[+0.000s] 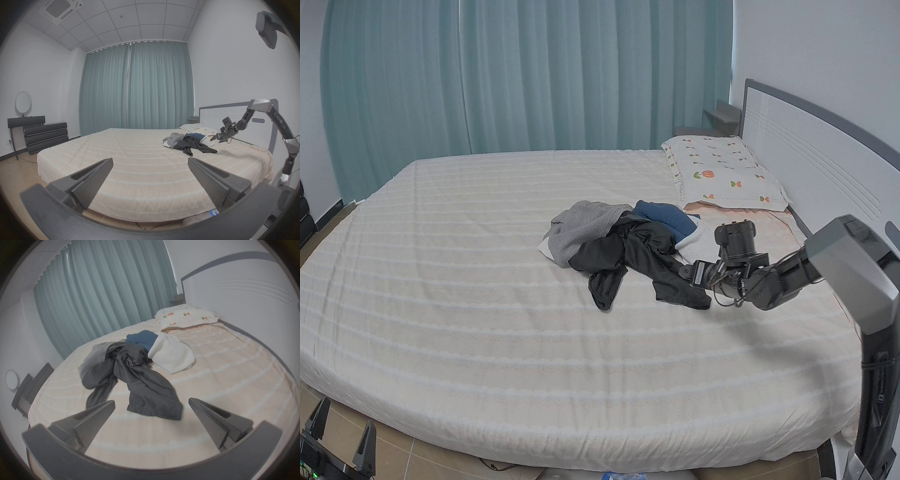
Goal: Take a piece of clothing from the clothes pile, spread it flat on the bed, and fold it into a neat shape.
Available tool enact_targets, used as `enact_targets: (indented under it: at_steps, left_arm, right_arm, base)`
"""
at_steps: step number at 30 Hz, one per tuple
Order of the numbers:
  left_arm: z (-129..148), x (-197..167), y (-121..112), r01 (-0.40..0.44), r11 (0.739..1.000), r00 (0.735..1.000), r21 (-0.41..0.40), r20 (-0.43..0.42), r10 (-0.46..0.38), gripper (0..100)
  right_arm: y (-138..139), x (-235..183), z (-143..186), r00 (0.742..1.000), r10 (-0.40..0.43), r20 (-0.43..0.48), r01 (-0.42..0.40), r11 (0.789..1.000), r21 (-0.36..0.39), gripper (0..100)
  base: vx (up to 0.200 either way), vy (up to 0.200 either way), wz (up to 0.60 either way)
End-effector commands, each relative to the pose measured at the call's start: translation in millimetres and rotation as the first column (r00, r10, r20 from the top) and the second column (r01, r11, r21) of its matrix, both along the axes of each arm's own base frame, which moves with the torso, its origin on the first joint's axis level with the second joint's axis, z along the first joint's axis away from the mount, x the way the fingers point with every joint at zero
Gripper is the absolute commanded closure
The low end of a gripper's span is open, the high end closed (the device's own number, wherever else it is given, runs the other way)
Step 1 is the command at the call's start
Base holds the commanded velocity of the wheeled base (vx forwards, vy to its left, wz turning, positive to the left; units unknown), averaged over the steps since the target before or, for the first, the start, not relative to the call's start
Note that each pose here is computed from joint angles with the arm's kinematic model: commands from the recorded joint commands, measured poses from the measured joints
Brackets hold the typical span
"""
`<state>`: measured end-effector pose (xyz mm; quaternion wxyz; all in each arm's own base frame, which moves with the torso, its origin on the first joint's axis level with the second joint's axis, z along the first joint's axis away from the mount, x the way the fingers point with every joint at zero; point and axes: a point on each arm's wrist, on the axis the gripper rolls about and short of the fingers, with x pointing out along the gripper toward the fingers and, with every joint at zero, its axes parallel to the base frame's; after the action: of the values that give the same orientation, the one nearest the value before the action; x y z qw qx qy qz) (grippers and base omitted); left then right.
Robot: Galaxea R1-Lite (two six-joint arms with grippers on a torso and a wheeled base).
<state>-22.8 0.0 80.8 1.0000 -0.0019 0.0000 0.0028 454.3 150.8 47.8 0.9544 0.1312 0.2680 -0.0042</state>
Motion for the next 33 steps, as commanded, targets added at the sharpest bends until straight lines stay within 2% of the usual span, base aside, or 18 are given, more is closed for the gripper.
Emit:
enact_targets:
  at_steps: [1,4,15,16,23,29,33]
  left_arm:
    - [-5,0,0,-0.001,1.0,1.0,-0.001,0.002,0.001,0]
    - [-5,0,0,-0.001,1.0,1.0,-0.001,0.002,0.001,0]
    - [-5,0,0,-0.001,1.0,1.0,-0.001,0.002,0.001,0]
    - [-5,0,0,-0.001,1.0,1.0,-0.001,0.002,0.001,0]
    - [-5,0,0,-0.001,1.0,1.0,-0.001,0.002,0.001,0]
    - [-5,0,0,-0.001,1.0,1.0,-0.001,0.002,0.001,0]
    - [-5,0,0,-0.001,1.0,1.0,-0.001,0.002,0.001,0]
  right_arm:
    - [13,38,-92,0.99,-0.087,-0.114,0.083,0.996,-0.035,0]
    - [10,42,-94,0.989,-0.111,-0.102,0.107,0.993,-0.047,0]
    - [19,49,-87,0.993,-0.102,-0.065,0.1,0.994,-0.038,0]
    - [19,49,-85,0.993,-0.102,-0.061,0.1,0.994,-0.036,100]
    - [18,49,-72,0.994,-0.104,-0.036,0.103,0.994,-0.028,100]
    - [10,40,-37,0.993,-0.119,-0.008,0.119,0.993,-0.006,100]
    - [1,11,-12,0.997,-0.078,-0.003,0.078,0.997,0.027,100]
  base:
    - [0.0,0.0,0.0]
    - [0.0,0.0,0.0]
    - [0.0,0.0,0.0]
    - [0.0,0.0,0.0]
    - [0.0,0.0,0.0]
    - [0.0,0.0,0.0]
    - [0.0,0.0,0.0]
